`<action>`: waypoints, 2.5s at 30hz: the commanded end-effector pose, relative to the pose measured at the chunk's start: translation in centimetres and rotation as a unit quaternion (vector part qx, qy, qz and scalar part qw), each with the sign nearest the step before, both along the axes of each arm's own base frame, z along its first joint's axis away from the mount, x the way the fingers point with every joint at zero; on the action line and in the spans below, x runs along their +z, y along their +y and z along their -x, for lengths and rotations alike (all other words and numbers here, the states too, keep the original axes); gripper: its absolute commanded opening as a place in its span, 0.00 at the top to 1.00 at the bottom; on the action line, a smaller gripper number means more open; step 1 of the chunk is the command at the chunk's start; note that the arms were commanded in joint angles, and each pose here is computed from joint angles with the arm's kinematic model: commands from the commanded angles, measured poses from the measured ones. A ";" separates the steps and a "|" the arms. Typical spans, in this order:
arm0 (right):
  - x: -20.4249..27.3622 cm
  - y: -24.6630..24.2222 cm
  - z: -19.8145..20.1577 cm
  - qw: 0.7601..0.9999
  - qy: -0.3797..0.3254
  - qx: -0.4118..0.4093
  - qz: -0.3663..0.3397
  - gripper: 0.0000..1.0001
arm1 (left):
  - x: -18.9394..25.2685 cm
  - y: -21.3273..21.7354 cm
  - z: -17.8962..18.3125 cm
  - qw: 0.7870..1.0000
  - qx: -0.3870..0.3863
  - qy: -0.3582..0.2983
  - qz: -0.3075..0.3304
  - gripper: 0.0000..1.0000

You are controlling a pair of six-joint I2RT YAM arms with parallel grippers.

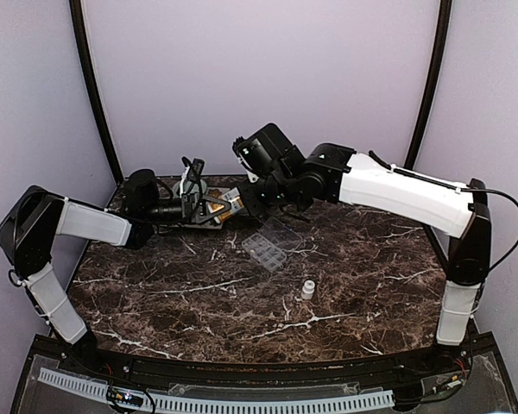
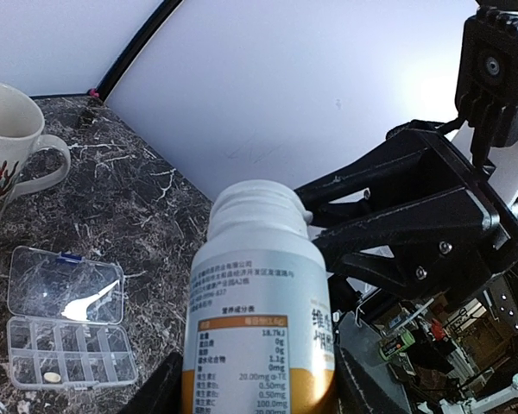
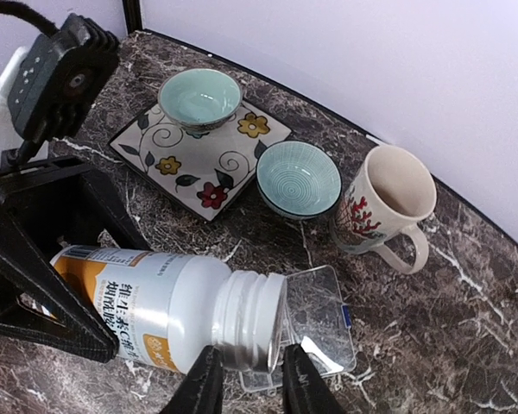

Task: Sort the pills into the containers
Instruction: Close the lid of the pill bottle on the pill bottle, then pass from the left arm to the right

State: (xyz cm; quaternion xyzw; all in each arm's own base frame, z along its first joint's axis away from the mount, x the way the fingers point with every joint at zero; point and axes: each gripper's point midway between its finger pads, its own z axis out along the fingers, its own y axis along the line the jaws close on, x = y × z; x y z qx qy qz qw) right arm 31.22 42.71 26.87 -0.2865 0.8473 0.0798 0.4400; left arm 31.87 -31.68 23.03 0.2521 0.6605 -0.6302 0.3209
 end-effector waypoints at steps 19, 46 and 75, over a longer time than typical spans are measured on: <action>6.8 -7.2 -0.5 0.938 0.108 0.003 -0.330 0.38 | 5.0 -0.6 2.5 0.992 -0.049 -0.104 0.047 1.00; 4.5 -2.3 1.8 0.867 0.272 0.142 -0.393 0.39 | 4.9 -1.2 2.7 0.991 -0.093 -0.092 0.027 1.00; 3.8 0.1 2.6 0.863 0.293 0.168 -0.375 0.79 | 4.6 -1.4 2.8 0.990 -0.109 -0.085 0.018 1.00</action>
